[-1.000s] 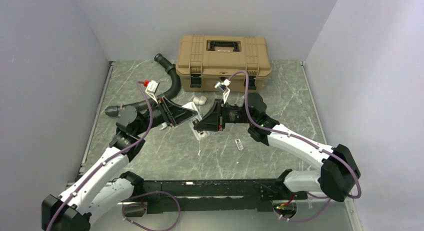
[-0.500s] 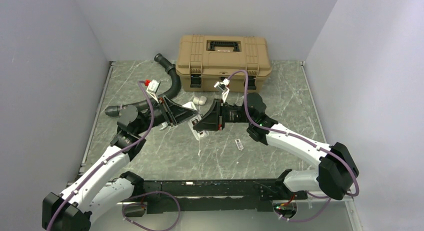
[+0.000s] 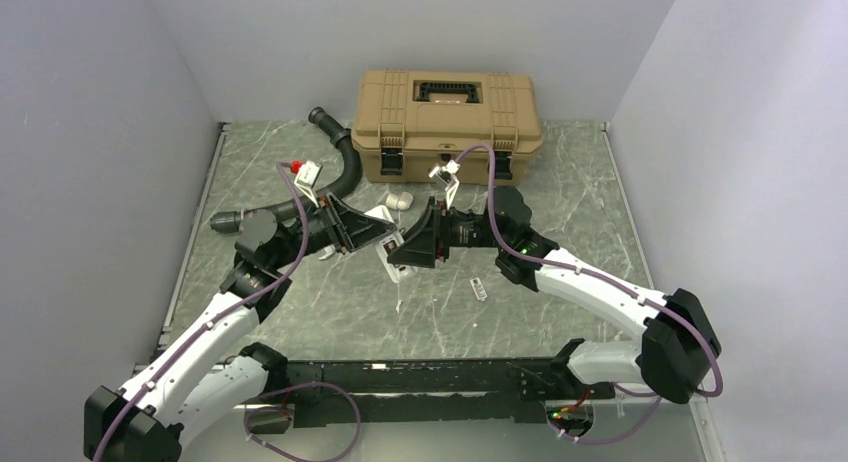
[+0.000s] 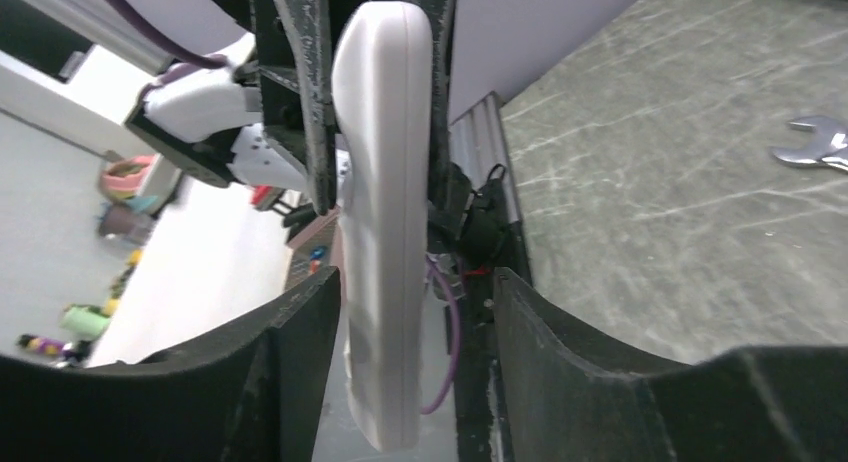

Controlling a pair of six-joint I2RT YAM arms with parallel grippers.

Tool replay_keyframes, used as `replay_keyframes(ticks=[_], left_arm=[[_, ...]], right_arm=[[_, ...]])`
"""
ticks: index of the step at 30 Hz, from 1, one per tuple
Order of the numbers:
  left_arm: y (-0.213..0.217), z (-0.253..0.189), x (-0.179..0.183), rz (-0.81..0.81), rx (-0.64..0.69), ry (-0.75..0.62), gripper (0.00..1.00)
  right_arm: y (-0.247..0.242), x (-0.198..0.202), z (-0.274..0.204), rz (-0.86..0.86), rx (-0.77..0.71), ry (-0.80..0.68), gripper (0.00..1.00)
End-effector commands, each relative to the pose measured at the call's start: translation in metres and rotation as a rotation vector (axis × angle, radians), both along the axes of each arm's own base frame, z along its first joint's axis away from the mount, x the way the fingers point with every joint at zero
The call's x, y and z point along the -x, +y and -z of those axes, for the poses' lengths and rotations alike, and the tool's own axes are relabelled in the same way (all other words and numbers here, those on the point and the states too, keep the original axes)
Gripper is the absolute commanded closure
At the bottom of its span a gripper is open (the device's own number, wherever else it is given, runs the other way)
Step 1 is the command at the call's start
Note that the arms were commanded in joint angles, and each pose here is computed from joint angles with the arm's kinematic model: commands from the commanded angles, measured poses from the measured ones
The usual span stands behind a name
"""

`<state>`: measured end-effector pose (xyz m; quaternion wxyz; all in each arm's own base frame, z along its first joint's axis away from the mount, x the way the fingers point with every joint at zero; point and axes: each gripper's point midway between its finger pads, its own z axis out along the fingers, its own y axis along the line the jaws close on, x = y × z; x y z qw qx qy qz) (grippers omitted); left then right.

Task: Load the batteries into the remote control

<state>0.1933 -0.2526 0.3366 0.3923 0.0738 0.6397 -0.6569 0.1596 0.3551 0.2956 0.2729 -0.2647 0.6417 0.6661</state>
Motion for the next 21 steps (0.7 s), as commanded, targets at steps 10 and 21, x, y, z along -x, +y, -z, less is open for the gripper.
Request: replay_keyframes(ticks=[10, 21], left_arm=[[0.006, -0.007, 0.003, -0.035, -0.023, -0.044, 1.0], [0.02, 0.009, -0.013, -0.173, -0.158, -0.028, 1.0]], right_arm=[[-0.017, -0.017, -0.035, 0.173, 0.006, -0.23, 0.36], [-0.03, -0.039, -0.045, 0.338, 0.099, -0.199, 0.55]])
